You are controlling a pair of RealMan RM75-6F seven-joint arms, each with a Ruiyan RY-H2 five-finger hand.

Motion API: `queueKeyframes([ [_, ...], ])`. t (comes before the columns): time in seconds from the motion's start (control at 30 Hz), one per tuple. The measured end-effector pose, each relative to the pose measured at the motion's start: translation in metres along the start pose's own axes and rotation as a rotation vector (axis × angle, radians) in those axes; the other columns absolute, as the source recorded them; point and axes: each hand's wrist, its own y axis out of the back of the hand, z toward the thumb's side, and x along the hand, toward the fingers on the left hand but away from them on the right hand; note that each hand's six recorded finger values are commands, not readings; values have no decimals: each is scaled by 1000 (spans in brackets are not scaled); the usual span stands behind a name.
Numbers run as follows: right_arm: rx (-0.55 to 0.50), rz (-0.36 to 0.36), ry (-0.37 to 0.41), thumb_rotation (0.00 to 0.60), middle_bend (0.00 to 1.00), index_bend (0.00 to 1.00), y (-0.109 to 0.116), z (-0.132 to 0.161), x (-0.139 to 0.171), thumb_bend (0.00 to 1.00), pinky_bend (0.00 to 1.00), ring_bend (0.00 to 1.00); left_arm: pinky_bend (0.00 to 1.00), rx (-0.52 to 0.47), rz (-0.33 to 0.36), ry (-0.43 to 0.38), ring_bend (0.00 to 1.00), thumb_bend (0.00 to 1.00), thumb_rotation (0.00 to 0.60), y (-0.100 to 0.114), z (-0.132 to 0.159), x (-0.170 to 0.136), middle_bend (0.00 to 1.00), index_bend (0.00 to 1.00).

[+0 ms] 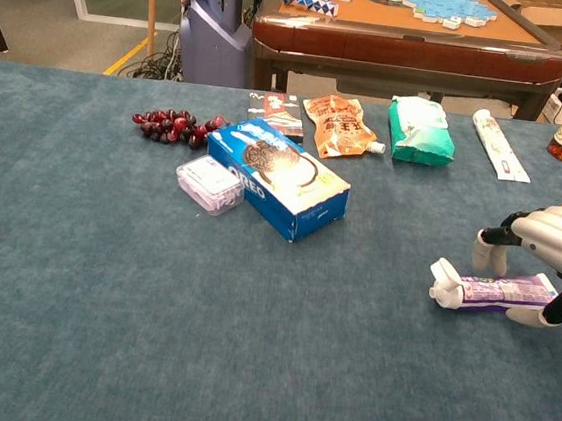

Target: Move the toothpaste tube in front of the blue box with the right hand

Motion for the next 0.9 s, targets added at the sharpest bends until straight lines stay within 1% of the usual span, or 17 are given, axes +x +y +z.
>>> queueKeyframes([
  [0.53,30,9,-3,552,470,414,-5,1,-7,260,266,275,49,-1,5,5,62,179,600,2,-3,-1,89,0],
  [0.8,31,29,-5,552,511,480,-9,-1,-8,387,265,316,49,-1,6,4,62,180,600,2,-3,-1,89,0],
  [0.9,32,39,-10,556,525,504,-10,-2,-8,396,265,330,48,-1,4,5,63,180,600,2,-3,-1,89,0],
])
